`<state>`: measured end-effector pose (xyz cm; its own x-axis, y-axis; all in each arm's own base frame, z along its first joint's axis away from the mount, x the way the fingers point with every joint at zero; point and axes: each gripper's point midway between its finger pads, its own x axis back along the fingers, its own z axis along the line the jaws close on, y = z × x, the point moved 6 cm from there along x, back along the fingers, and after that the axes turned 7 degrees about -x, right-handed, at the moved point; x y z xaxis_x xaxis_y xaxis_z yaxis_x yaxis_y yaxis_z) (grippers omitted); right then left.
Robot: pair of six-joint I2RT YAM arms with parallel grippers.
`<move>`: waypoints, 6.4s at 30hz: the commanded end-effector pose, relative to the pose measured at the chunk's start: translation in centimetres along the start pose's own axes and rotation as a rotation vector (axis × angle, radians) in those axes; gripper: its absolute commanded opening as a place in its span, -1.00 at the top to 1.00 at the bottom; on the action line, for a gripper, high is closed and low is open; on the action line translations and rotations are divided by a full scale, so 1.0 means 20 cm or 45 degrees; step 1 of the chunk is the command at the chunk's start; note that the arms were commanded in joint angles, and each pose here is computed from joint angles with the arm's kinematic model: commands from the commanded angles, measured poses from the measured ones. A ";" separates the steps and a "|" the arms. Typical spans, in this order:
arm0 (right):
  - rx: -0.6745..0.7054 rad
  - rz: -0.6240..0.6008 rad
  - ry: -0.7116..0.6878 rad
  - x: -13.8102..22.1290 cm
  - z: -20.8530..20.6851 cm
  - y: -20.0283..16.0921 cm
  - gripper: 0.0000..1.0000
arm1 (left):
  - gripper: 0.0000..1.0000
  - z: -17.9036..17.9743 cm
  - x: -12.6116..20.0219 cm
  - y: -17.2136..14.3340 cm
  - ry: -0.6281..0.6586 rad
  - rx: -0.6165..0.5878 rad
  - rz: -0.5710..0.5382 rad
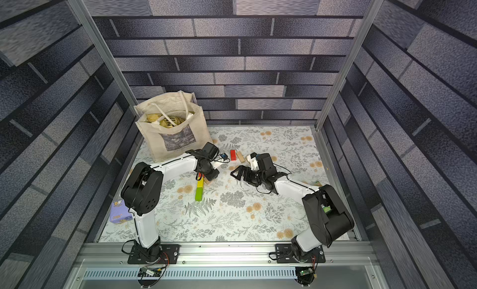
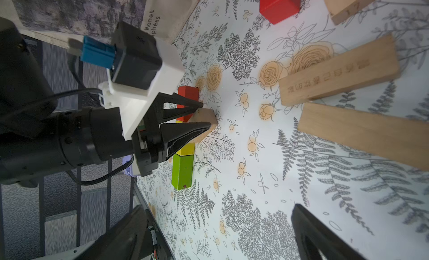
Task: Assemble the letter k with building blocks
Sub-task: Assemble the building block at the center of the board, then pick up the building block from the center of the board, then place the building block at the center of the board, then pick up the building block from the center of the board.
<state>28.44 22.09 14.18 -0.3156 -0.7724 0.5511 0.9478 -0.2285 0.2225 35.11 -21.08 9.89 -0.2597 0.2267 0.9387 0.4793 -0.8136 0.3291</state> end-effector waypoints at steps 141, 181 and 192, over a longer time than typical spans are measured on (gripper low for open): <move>0.043 -0.157 -0.012 0.40 -0.19 -0.18 -1.00 | 0.29 -0.57 0.07 -0.09 -0.154 -0.114 0.079; 1.436 0.573 -0.127 -0.08 0.26 -0.25 -0.91 | -1.00 -0.21 0.78 -0.65 -0.605 1.575 -0.397; 1.683 0.842 -0.173 -0.26 0.24 -0.43 -0.83 | -1.00 -0.26 0.71 -0.77 -0.731 1.764 -0.269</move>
<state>22.69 31.16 14.32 0.0577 -0.5065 0.8603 0.2817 0.8350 0.4727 20.87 -8.31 18.23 -0.2683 0.6932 0.6689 0.9526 0.2943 0.0771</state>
